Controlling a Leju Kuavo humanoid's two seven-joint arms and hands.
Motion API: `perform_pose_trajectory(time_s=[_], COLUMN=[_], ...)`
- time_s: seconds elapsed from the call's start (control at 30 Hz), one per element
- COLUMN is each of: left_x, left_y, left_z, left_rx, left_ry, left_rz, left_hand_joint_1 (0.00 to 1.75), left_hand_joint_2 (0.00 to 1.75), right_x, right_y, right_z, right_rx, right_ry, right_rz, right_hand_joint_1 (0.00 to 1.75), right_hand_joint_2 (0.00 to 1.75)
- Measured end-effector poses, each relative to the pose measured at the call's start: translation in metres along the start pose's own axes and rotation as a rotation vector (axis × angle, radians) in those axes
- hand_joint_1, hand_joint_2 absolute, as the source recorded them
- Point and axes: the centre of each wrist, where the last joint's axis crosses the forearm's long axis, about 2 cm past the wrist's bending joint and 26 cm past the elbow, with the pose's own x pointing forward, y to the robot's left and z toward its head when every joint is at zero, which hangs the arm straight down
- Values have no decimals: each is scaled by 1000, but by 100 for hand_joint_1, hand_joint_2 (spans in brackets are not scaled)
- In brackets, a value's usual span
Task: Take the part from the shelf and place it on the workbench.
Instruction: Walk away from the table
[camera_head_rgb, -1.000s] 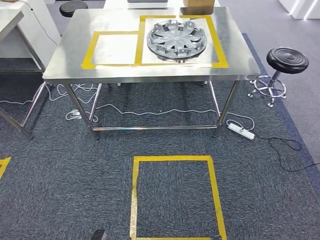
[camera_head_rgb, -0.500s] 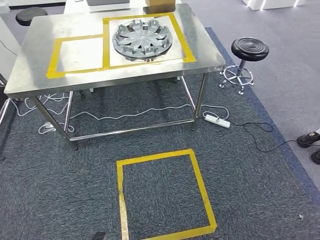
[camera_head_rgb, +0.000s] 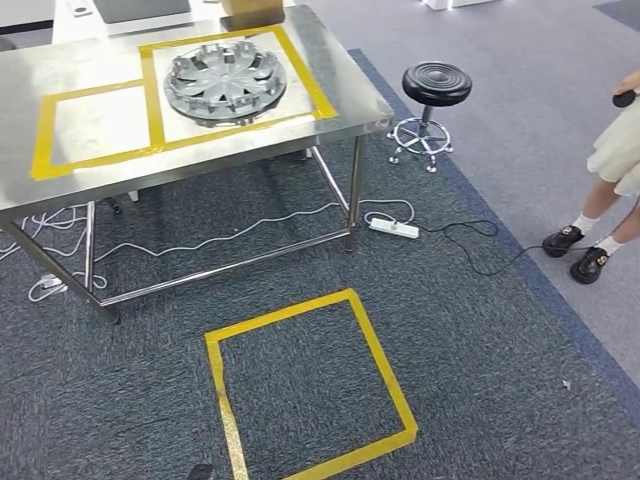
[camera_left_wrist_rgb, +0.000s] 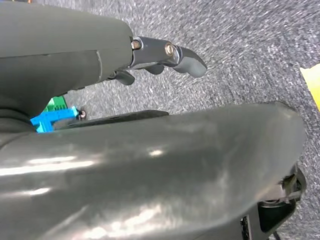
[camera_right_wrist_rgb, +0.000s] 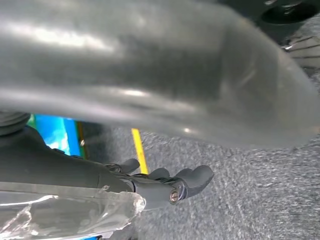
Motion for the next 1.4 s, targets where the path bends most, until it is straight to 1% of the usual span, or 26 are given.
perform_pose_trajectory(time_s=[0.5, 0.67, 0.8, 0.93, 1.07, 1.4], left_x=[1, 2, -1, 0, 0, 0], left_y=[0, -1, -2, -2, -2, -2], left_z=[0, 0, 1, 1, 1, 1], left_rx=[1, -2, -4, -4, -5, -4], left_ry=[-3, -5, 0, -1, -2, -1], left_rz=[3, 4, 4, 5, 5, 5], left_hand_joint_1=[0, 0, 0, 0, 0, 0], left_hand_joint_2=[0, 0, 0, 0, 0, 0], right_x=[-1, -6, -2, -5, -1, -3], right_y=[1, 1, 1, 1, 1, 2], right_z=[0, 1, 0, 0, 0, 1], right_rx=[1, 1, 1, 1, 0, 4], right_ry=[8, 19, 16, 28, 20, 33], right_rz=[-8, -8, -12, -18, -21, -31], right_hand_joint_1=[0, 0, 0, 0, 0, 0], right_hand_joint_2=[0, 0, 0, 0, 0, 0])
